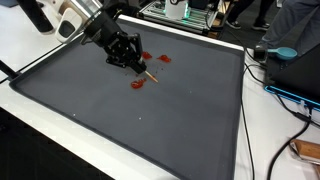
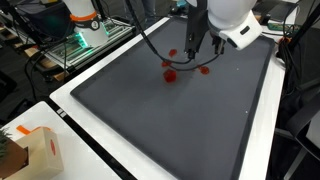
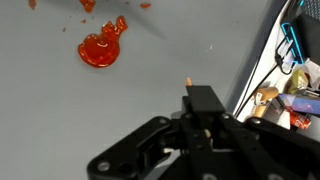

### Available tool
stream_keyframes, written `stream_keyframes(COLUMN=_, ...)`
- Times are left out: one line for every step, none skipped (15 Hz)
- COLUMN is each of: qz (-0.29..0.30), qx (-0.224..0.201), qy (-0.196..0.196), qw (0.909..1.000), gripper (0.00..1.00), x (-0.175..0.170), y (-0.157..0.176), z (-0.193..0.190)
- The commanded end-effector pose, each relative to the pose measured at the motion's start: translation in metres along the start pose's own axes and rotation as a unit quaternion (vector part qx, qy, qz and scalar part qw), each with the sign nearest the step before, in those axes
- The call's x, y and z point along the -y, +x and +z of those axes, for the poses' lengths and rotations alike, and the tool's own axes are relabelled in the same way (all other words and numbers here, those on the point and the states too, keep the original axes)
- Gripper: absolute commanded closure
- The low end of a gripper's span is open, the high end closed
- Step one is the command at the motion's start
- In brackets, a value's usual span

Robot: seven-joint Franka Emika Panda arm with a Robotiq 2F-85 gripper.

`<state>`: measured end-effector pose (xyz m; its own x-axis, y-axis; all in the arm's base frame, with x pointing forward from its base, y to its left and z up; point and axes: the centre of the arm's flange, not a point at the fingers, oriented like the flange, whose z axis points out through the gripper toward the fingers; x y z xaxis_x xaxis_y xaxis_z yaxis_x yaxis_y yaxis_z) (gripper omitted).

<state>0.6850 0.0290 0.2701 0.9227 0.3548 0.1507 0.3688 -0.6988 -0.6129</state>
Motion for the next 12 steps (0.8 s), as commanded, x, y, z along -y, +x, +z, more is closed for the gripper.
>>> stream_keyframes(qz=0.016, qx=-0.003, qy=0.024, qw=0.9996, gripper=0.97, x=-0.01, y=0.004, z=0.012)
stream_keyframes(qz=0.018, qx=-0.002, qy=0.027, qw=0.9995, gripper=0.97, x=-0.012, y=0.004, z=0.015)
stream_keyframes(qz=0.02, qx=0.001, qy=0.029, qw=0.9994, gripper=0.97, x=-0.013, y=0.003, z=0.02)
stream_keyframes(qz=0.022, qx=0.003, qy=0.031, qw=0.9993, gripper=0.97, x=-0.014, y=0.003, z=0.024)
stream_keyframes(qz=0.023, qx=0.005, qy=0.034, qw=0.9992, gripper=0.97, x=-0.015, y=0.003, z=0.028)
stream_keyframes(qz=0.025, qx=0.006, qy=0.035, qw=0.9991, gripper=0.97, x=-0.016, y=0.003, z=0.031)
stream_keyframes(qz=0.026, qx=0.007, qy=0.036, qw=0.999, gripper=0.97, x=-0.017, y=0.003, z=0.034)
stream_keyframes(qz=0.028, qx=0.006, qy=0.036, qw=0.9989, gripper=0.97, x=-0.018, y=0.003, z=0.037)
stream_keyframes(qz=0.029, qx=0.007, qy=0.036, qw=0.9989, gripper=0.97, x=-0.019, y=0.003, z=0.039)
stream_keyframes(qz=0.03, qx=0.007, qy=0.034, qw=0.9989, gripper=0.97, x=-0.019, y=0.003, z=0.04)
stream_keyframes(qz=0.031, qx=0.008, qy=0.035, qw=0.9988, gripper=0.97, x=-0.02, y=0.004, z=0.042)
stream_keyframes(qz=0.033, qx=0.008, qy=0.035, qw=0.9988, gripper=0.97, x=-0.02, y=0.004, z=0.043)
